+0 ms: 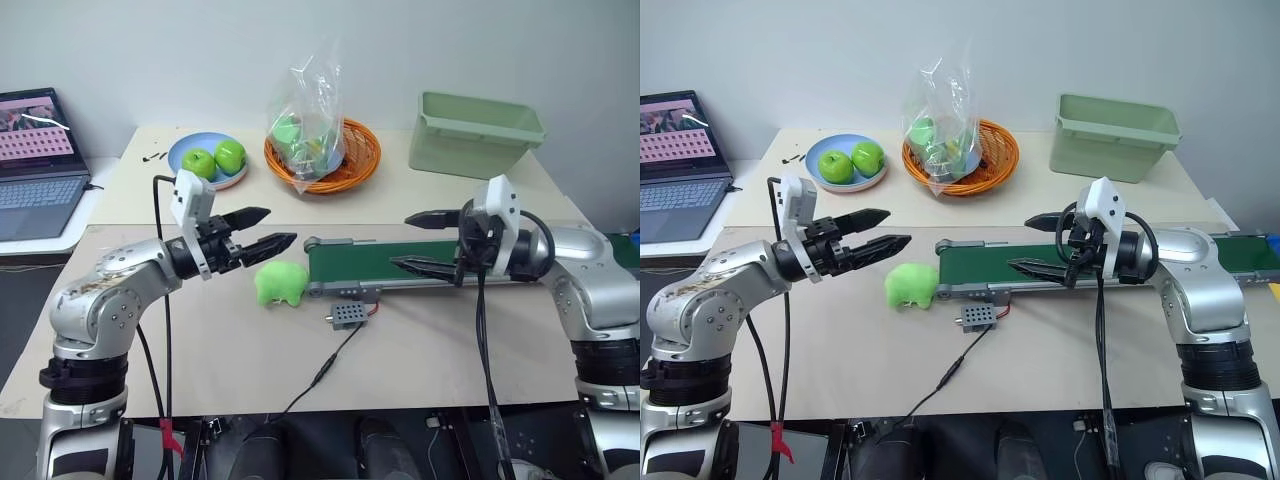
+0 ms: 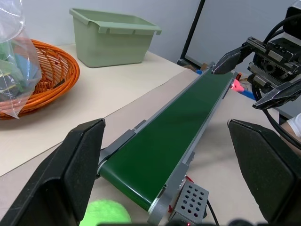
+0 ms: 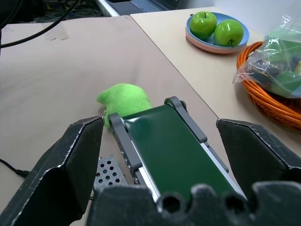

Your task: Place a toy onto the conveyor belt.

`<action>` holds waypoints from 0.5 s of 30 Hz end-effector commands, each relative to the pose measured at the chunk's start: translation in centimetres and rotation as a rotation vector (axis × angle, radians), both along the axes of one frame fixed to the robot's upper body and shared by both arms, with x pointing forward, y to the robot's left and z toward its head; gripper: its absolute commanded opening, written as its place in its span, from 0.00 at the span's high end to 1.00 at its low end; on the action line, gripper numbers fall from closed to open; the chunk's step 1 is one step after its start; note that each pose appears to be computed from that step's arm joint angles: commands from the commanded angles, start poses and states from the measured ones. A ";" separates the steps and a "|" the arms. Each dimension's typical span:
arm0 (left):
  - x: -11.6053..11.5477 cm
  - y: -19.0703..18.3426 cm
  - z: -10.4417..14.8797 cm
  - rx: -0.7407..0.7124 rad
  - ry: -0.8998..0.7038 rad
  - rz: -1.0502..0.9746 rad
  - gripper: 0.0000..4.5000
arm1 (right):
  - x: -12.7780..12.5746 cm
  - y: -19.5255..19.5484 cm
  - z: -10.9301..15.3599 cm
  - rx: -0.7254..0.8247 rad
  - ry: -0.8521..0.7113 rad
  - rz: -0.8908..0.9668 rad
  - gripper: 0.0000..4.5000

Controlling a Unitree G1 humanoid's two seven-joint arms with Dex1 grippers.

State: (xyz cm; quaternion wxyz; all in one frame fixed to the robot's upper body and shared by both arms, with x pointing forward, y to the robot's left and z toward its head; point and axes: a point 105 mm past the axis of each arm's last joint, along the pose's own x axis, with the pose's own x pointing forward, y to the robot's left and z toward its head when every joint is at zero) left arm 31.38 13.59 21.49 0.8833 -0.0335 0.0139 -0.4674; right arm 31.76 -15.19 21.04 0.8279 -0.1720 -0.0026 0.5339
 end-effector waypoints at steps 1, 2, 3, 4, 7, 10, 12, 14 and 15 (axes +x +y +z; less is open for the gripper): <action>-0.5 0.7 0.3 0.002 -0.031 -0.003 0.01 | -0.1 0.0 1.3 0.005 -0.046 0.007 0.00; -0.7 1.6 -0.4 0.007 -0.008 0.013 0.01 | 0.0 0.0 1.2 0.000 -0.042 0.004 0.00; -0.7 2.4 -1.1 0.020 0.009 0.038 0.01 | 0.1 0.1 1.0 -0.003 -0.040 0.002 0.00; -0.6 3.5 -1.9 0.024 0.040 0.068 0.01 | 0.2 0.2 1.0 -0.004 -0.038 0.001 0.00; -0.9 6.3 -4.7 -0.040 0.177 0.147 0.01 | 0.2 0.3 0.9 -0.004 -0.037 0.001 0.00; -1.4 8.2 -7.9 -0.119 0.368 0.217 0.01 | 0.2 0.2 0.6 -0.007 -0.032 -0.004 0.00; -1.6 8.8 -9.6 -0.167 0.464 0.258 0.01 | 0.2 0.2 0.4 -0.010 -0.029 -0.007 0.00; -1.4 8.8 -10.2 -0.281 0.519 0.276 0.01 | 0.2 0.2 0.4 -0.012 -0.028 -0.010 0.00; -1.1 8.7 -10.4 -0.328 0.540 0.294 0.01 | 0.2 0.2 0.4 -0.012 -0.027 -0.011 0.00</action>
